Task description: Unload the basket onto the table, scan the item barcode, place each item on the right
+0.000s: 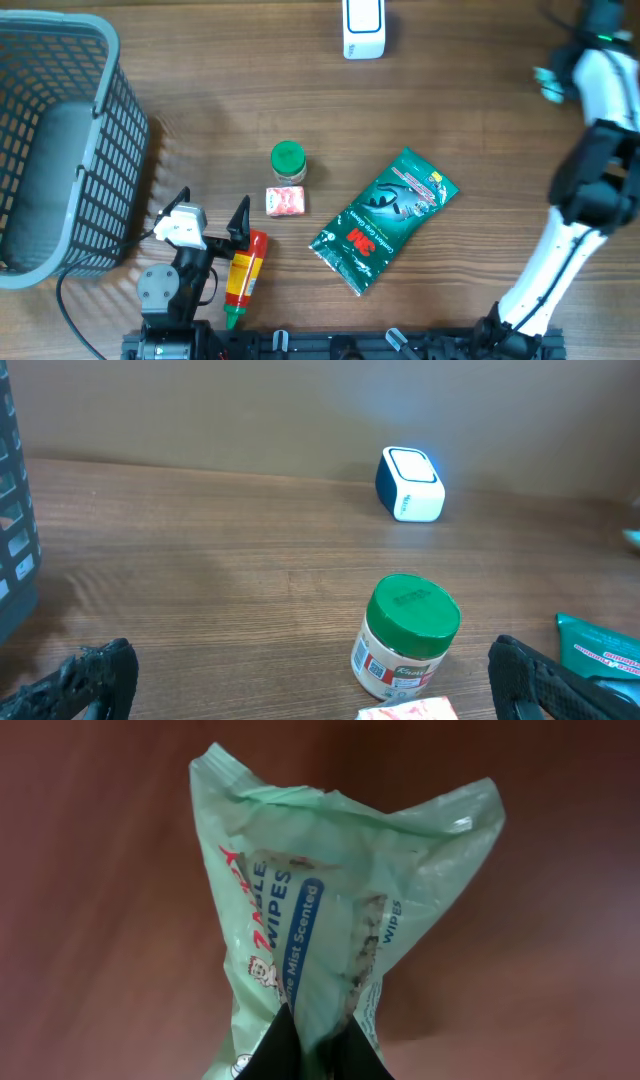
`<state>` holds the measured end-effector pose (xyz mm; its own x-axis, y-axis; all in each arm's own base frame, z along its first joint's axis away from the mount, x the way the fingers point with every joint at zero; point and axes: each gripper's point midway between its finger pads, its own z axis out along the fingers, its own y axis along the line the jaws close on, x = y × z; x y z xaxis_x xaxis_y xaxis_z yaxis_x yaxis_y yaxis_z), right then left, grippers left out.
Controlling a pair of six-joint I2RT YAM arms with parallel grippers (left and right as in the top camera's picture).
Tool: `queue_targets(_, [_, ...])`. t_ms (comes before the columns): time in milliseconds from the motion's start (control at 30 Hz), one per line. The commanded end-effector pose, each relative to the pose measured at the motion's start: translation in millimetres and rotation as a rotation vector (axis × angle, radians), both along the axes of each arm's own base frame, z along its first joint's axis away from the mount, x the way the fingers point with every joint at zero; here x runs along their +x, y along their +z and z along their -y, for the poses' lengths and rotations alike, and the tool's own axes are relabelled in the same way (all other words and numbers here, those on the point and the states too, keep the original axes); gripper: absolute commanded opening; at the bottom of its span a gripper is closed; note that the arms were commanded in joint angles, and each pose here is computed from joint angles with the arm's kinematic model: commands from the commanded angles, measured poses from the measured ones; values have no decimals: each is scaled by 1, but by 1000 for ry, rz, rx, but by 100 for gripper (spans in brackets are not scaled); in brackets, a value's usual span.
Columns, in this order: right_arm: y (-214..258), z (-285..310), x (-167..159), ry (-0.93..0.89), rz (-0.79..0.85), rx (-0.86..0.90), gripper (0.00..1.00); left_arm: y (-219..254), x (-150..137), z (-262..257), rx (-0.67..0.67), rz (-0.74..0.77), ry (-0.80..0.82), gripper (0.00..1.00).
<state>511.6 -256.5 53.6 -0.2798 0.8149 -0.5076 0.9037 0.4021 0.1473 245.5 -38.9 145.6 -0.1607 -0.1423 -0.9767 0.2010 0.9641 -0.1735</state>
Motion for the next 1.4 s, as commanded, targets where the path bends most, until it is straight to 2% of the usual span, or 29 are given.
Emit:
queue_targets(0, [30, 54, -35, 0, -118, -181, 9, -2, 0, -1, 21, -2, 3, 100])
queue_targets(100, [27, 87, -67, -64, -169, -170, 12, -2, 0, -1, 21, -2, 3, 100])
queue_targets(133, [25, 92, -74, -74, -175, -157, 16, -2, 0, -1, 21, -2, 3, 100])
queue_targets(167, [23, 99, -84, -89, -185, -136, 25, -2, 0, -1, 21, -2, 3, 100])
queue_targets(233, [19, 103, -94, -98, -189, -96, 80, -2, 0, -1, 21, -2, 3, 100])
queue_targets(267, [21, 103, -97, -92, -171, -58, 99, -2, 0, -1, 21, -2, 3, 100])
queue_targets(400, [57, 94, -94, -57, -56, 9, 100, -2, 0, -1, 21, -2, 3, 100])
queue_targets(533, [136, 58, -73, 43, 179, 73, 100, -2, 0, -1, 21, -2, 3, 100])
queue_targets(567, [178, 29, -68, 105, 286, 118, 99, -2, 0, -1, 20, -2, 3, 100])
queue_targets(633, [223, -10, -69, 175, 389, 172, 100, -2, 0, -1, 21, -2, 3, 100])
queue_targets(800, [282, -113, -74, 356, 473, 265, 100, -2, 0, -1, 21, -2, 3, 100])
queue_targets(1000, [273, -254, -77, 601, 360, 438, 100, -2, 0, -1, 21, -2, 3, 100])
queue_targets(1167, [225, -388, -101, 680, 115, 643, 100, -2, 0, -1, 21, -2, 3, 100])
queue_targets(1367, [173, -499, -116, 855, -41, 685, 100, -2, 0, -1, 21, -2, 3, 100])
